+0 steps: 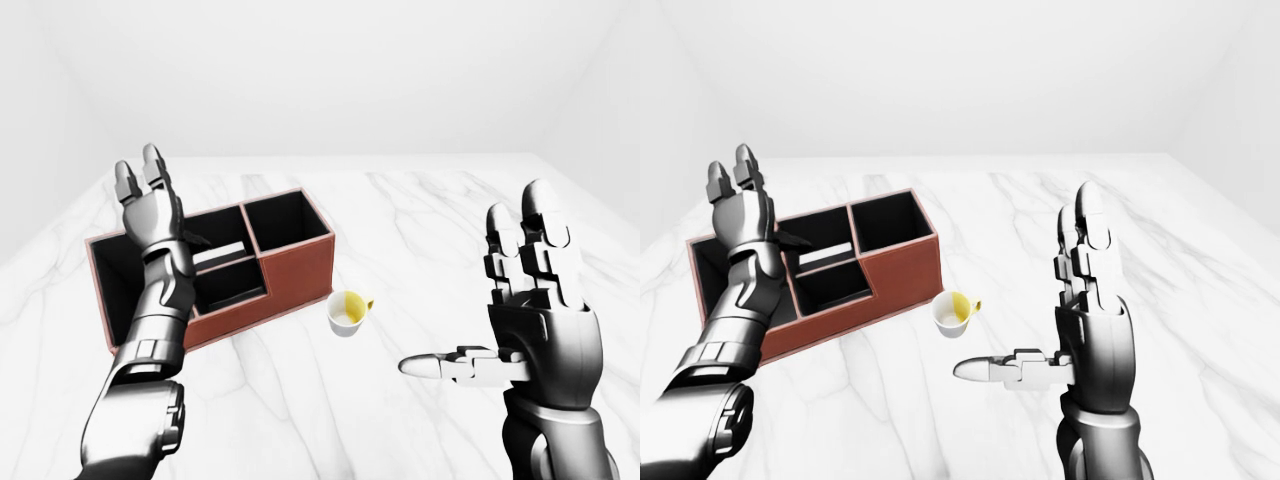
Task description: Pick up the book and place it in the front compartment of the caddy.
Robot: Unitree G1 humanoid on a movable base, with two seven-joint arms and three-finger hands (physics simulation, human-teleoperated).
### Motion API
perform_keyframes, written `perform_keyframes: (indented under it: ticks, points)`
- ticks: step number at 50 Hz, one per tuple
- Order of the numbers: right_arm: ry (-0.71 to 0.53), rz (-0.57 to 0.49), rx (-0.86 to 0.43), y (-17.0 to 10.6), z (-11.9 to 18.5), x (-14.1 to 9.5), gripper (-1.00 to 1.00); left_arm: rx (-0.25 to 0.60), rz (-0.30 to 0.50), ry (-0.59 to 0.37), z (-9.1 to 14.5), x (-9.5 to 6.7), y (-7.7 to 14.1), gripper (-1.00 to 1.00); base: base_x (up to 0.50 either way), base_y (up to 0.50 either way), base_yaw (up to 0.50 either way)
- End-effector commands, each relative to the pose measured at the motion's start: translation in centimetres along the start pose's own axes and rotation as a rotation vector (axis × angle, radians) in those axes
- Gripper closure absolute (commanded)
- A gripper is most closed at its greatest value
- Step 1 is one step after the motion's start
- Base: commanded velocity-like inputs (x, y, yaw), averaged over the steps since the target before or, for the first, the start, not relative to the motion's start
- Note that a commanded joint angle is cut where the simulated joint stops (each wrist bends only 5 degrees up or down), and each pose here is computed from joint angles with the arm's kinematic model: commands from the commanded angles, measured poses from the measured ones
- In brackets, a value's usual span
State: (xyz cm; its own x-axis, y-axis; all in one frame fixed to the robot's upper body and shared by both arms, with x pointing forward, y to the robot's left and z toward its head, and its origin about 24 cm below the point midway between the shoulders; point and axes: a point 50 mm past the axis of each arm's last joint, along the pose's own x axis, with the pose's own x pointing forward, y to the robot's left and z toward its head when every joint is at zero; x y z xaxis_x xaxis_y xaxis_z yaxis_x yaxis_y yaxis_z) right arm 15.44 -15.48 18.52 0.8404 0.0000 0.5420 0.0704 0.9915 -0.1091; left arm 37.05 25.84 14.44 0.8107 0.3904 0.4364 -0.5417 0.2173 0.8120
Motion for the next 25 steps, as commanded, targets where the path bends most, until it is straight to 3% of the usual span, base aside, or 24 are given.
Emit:
perform_keyframes:
  ticks: [1,7,10,16,19,20,23,24,25]
  points:
    - [0.003,0.0,0.001,0.0,-0.1,0.0,-1.0,-0.049,0.076,-0.105,1.2,-0.7,3.1,-1.0,0.0,0.0,0.0]
    - [0.001,0.002,0.002,0.1,-0.1,0.0,-0.99,-0.068,0.142,-0.216,2.3,-2.1,8.0,-1.0,0.0,0.0,0.0]
    - [-0.005,0.003,0.003,0.2,0.1,0.0,-1.0,-0.104,0.17,-0.288,3.2,-3.5,11.4,-1.0,0.0,0.0,0.0]
    - [-0.024,0.002,0.003,0.1,0.6,0.0,-0.99,-0.261,0.136,-0.461,4.8,-7.4,16.7,-1.0,0.0,0.0,0.0]
    - [-0.023,0.003,0.004,0.1,0.5,0.0,-0.99,-0.313,0.105,-0.507,4.8,-9.2,17.4,-1.0,0.0,0.0,0.0]
    - [-0.026,0.004,0.003,0.1,0.6,0.0,-1.0,-0.386,0.032,-0.548,4.8,-10.9,17.5,-1.0,0.0,0.0,0.0]
    - [-0.031,0.003,0.003,0.1,0.7,0.0,-1.0,-0.455,0.035,-0.573,4.6,-12.4,18.4,-1.0,0.0,0.0,0.0]
    - [-0.04,0.004,0.003,0.1,0.9,0.0,-1.0,-0.528,0.035,-0.583,4.3,-13.5,18.8,-1.0,0.0,0.0,0.0]
    - [-0.043,0.004,0.002,0.1,1.0,0.0,-1.0,-0.554,-0.004,-0.563,3.9,-14.2,18.5,-1.0,0.0,0.0,0.0]
